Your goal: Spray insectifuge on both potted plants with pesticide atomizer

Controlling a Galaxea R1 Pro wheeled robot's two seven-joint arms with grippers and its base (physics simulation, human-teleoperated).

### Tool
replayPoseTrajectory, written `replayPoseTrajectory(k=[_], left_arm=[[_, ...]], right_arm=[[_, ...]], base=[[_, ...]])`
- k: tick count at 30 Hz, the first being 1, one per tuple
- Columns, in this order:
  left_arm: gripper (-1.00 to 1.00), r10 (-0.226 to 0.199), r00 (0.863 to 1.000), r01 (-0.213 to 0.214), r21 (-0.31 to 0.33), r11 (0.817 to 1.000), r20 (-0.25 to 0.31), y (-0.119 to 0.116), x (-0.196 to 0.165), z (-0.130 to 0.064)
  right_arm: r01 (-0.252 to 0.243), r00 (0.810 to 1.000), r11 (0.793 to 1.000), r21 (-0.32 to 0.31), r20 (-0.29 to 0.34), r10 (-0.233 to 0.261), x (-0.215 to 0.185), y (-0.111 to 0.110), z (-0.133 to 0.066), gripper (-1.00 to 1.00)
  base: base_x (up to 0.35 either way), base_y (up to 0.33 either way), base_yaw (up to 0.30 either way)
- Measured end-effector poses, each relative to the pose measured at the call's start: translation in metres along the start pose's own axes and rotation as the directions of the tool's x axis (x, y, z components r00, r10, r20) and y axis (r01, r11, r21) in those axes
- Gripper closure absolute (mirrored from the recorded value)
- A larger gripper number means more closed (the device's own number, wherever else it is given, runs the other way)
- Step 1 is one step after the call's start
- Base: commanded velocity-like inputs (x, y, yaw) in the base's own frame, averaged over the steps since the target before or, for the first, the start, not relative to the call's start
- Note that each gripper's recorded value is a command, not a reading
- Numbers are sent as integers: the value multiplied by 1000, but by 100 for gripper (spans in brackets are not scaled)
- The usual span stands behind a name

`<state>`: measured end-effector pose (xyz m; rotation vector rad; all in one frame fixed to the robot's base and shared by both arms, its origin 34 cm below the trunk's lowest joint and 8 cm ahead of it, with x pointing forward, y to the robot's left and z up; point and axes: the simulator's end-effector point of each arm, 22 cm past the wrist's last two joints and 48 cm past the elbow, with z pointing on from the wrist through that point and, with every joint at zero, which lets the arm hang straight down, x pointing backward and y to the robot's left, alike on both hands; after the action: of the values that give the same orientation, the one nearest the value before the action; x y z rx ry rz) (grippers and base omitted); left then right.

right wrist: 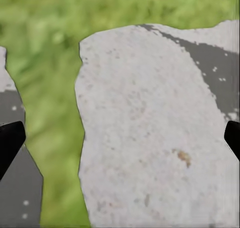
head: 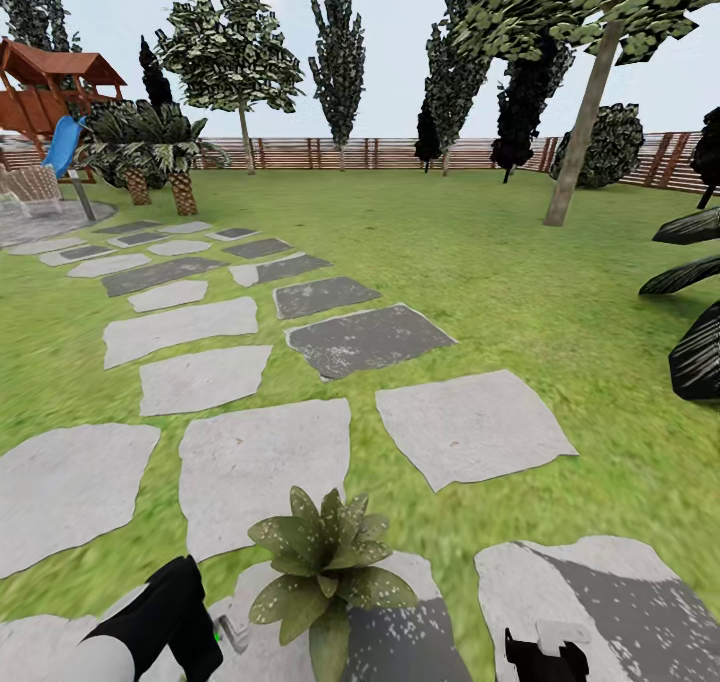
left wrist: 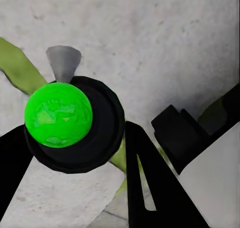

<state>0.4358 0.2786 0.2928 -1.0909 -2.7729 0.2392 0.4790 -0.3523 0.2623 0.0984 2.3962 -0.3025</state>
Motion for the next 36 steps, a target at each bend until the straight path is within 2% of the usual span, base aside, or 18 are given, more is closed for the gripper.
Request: replayPoseTrajectory(k=[5,20,23,26,31,36], left_arm=[[100,-5,1000,5,-1,1000,8,0,-3,-2],[100,-11,999,13,-40,999,43,18,-24,-24],[100,-35,998,38,-52,998,44,29,-32,-37],[100,-47,998,49,-37,998,44,30,-38,-45],[100,-90,996,90,-45,995,8,39,-18,-45],[100,-98,995,98,-45,994,4,39,-15,-42]], right_arm=[[-1,1000,1000,0,0,1,0,0,0,-100],[-1,1000,1000,-1,0,1,0,1,0,-100],[0,1000,1000,0,0,0,0,0,0,-100],[1,1000,1000,-1,0,-1,0,0,0,-100],[0,1000,1000,-1,0,0,0,0,0,-100],[-1,1000,1000,0,0,1,0,0,0,-100]], base=[[-204,-227,41],[-23,-224,227],[0,-13,15],[0,-2,2],[0,0,5],[0,-12,210]])
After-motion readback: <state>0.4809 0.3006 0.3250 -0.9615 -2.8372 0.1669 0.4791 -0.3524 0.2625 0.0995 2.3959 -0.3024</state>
